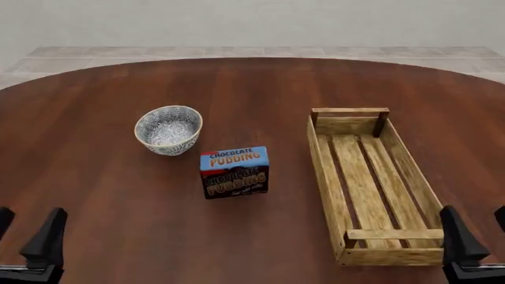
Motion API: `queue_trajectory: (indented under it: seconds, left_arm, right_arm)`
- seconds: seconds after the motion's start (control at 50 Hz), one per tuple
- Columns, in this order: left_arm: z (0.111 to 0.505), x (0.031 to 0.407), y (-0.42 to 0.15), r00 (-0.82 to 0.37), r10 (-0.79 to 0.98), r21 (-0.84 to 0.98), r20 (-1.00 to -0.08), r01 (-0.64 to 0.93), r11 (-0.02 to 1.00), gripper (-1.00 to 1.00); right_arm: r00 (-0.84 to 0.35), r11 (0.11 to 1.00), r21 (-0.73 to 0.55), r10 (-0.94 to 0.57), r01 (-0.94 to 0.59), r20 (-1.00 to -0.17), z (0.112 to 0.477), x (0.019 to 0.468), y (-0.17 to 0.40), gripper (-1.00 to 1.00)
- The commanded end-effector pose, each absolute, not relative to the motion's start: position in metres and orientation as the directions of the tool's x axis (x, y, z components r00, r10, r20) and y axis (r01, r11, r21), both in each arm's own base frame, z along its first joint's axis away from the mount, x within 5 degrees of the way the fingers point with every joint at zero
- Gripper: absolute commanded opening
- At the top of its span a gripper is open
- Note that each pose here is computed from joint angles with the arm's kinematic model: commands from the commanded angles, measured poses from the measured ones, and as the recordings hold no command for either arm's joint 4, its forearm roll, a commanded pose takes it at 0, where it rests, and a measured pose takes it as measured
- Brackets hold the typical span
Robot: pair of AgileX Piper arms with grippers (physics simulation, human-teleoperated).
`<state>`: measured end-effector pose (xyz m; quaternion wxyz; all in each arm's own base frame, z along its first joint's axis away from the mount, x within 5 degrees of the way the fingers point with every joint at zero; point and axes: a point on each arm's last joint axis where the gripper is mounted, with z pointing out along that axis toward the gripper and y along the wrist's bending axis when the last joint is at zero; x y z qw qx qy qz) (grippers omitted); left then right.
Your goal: Pick up the bowl on the left and put it in the tray.
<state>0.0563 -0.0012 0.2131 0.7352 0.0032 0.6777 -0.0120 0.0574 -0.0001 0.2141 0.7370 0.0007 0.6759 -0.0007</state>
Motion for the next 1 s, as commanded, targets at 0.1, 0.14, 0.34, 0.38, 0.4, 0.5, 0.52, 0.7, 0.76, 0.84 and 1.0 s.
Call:
queue_trajectory:
  seconds: [0.1,0.14,0.34,0.38,0.4,0.5,0.52,0.7,0.76,0.84,1.0]
  left_arm:
    - [0.215,0.056,0.001,0.092,0.006,0.006,-0.996,-0.01,1.0,1.0]
    - [0.215,0.057,0.001,0.094,0.01,0.008,-0.996,-0.024,1.0,1.0]
    - [0.224,0.066,0.007,0.106,0.018,0.006,-0.994,-0.112,0.994,1.0]
    - [0.228,0.067,0.008,0.113,0.023,0.009,-0.993,-0.121,0.993,1.0]
    - [0.229,0.067,0.008,0.118,0.033,0.017,-0.992,-0.128,0.992,1.0]
    - [0.231,0.075,0.013,0.102,0.101,0.081,-0.99,-0.179,0.981,1.0]
    - [0.234,0.076,0.014,0.113,0.117,0.093,-0.987,-0.198,0.976,1.0]
    - [0.275,0.109,0.024,0.116,0.137,0.109,-0.984,-0.226,0.968,1.0]
    - [0.289,0.116,0.025,0.13,0.166,0.132,-0.978,-0.233,0.963,1.0]
    - [0.307,0.126,0.028,0.14,0.177,0.14,-0.974,-0.237,0.961,1.0]
    - [0.343,0.139,0.03,0.199,0.238,0.185,-0.95,-0.255,0.949,1.0]
  right_arm:
    - [0.086,1.0,0.001,0.001,0.0,-0.996,0.214,0.057,0.0,1.0]
    - [0.086,1.0,0.001,0.0,0.0,-0.996,0.215,0.057,0.0,1.0]
    - [0.086,1.0,0.0,0.0,0.0,-0.996,0.215,0.056,0.0,1.0]
    - [0.086,1.0,0.0,0.0,0.0,-0.996,0.215,0.057,0.0,1.0]
    - [0.086,1.0,0.0,0.0,0.0,-0.996,0.215,0.057,0.0,1.0]
    - [0.086,1.0,0.0,0.0,0.0,-0.996,0.214,0.057,0.0,1.0]
    - [0.086,1.0,0.0,0.0,0.0,-0.996,0.214,0.057,0.0,1.0]
    - [0.086,1.0,0.0,0.0,0.0,-0.996,0.215,0.057,0.0,1.0]
    - [0.086,1.0,0.0,0.0,0.0,-0.996,0.215,0.056,0.0,1.0]
    - [0.086,1.0,0.0,0.0,0.0,-0.996,0.215,0.057,0.0,1.0]
    - [0.086,1.0,0.0,0.0,0.0,-0.996,0.215,0.057,0.0,1.0]
